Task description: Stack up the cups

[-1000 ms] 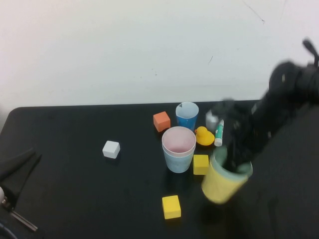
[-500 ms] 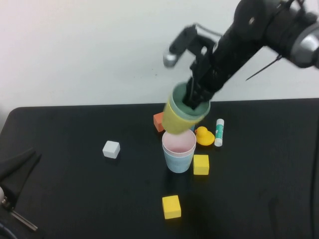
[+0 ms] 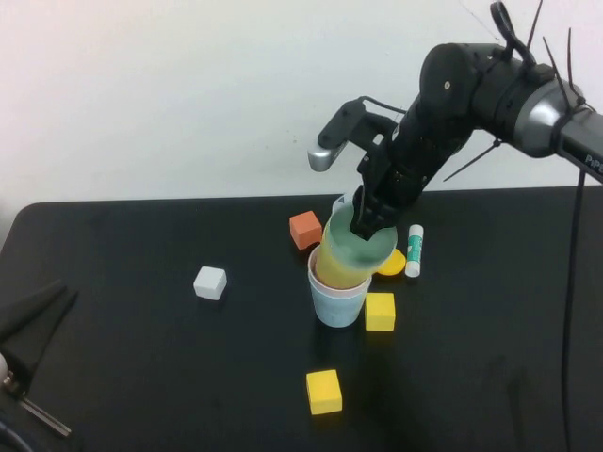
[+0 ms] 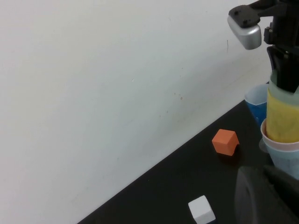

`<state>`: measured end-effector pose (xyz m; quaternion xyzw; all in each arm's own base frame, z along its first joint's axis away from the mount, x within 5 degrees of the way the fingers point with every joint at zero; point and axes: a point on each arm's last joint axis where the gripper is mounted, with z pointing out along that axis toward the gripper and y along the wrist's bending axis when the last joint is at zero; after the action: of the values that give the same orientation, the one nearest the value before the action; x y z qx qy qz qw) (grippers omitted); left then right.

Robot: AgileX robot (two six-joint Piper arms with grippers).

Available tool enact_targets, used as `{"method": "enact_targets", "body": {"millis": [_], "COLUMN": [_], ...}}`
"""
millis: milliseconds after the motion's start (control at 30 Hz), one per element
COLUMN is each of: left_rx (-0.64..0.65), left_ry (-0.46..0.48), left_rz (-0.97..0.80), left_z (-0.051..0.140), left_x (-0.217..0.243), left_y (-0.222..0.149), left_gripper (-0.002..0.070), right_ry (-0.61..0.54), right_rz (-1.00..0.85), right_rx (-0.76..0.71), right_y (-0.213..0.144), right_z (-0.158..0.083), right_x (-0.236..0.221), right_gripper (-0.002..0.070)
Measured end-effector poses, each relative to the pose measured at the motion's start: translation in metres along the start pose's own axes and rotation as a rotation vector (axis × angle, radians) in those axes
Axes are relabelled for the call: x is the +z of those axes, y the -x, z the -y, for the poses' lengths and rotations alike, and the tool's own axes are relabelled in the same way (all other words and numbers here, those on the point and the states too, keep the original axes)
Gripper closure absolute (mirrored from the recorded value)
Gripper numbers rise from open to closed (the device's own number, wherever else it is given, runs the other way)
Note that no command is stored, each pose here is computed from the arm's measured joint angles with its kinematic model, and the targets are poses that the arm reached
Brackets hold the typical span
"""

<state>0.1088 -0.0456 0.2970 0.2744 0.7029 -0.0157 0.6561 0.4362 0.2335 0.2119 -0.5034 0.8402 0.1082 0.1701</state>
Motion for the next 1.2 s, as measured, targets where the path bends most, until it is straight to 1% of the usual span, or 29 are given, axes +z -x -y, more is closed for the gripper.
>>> {"method": "enact_targets", "body": {"millis": [133, 200, 267, 300, 367, 433, 500, 567, 733, 800, 933, 1000, 1100, 1200], "left_rx": [0.000, 0.000, 0.000, 0.000, -0.002, -0.009, -0.019, -0.034, -0.108, -0.157, -0.208, -0.215, -0.231, -0.232], "left_ry": [0.000, 0.000, 0.000, 0.002, 0.008, 0.019, 0.029, 0.034, 0.035, 0.027, 0.027, 0.036, 0.047, 0.059], "left_rz": [0.000, 0.000, 0.000, 0.005, 0.024, 0.054, 0.087, 0.111, 0.159, 0.167, 0.204, 0.234, 0.284, 0.329], "left_z": [0.000, 0.000, 0.000, 0.000, -0.001, -0.002, -0.002, -0.003, -0.002, -0.001, 0.001, 0.002, 0.002, 0.005], "left_x": [0.000, 0.000, 0.000, -0.001, -0.005, -0.011, -0.020, -0.028, -0.041, -0.043, -0.050, -0.054, -0.063, -0.071], "left_y": [0.000, 0.000, 0.000, 0.000, 0.002, 0.005, 0.007, 0.008, 0.009, 0.006, 0.002, 0.001, -0.002, -0.009], "left_gripper": [0.0674, 0.0674, 0.0674, 0.0674, 0.0674, 0.0674, 0.0674, 0.0674, 0.0674, 0.0674, 0.0674, 0.0674, 0.0674, 0.0674], "right_ry": [0.017, 0.023, 0.024, 0.018, -0.005, -0.047, -0.114, -0.179, -0.309, -0.364, -0.435, -0.465, -0.506, -0.544], "right_rz": [0.012, 0.010, 0.015, 0.016, 0.023, 0.032, 0.058, 0.092, 0.103, 0.068, -0.012, -0.017, 0.045, 0.133], "right_rx": [0.003, -0.005, -0.014, -0.020, -0.036, -0.060, -0.080, -0.098, -0.095, -0.075, -0.024, 0.000, 0.028, 0.024], "right_y": [0.003, 0.006, 0.009, 0.010, 0.011, 0.012, 0.013, 0.009, -0.020, -0.039, -0.077, -0.095, -0.120, -0.144], "right_z": [-0.001, -0.002, -0.004, -0.005, -0.008, -0.013, -0.020, -0.030, -0.058, -0.067, -0.082, -0.092, -0.110, -0.129], "right_x": [-0.004, -0.011, -0.022, -0.028, -0.050, -0.078, -0.117, -0.155, -0.218, -0.231, -0.240, -0.244, -0.250, -0.253], "right_gripper": [0.0465, 0.0435, 0.0426, 0.0429, 0.0459, 0.0532, 0.0612, 0.0648, 0.0668, 0.0671, 0.0671, 0.0673, 0.0674, 0.0675]}}
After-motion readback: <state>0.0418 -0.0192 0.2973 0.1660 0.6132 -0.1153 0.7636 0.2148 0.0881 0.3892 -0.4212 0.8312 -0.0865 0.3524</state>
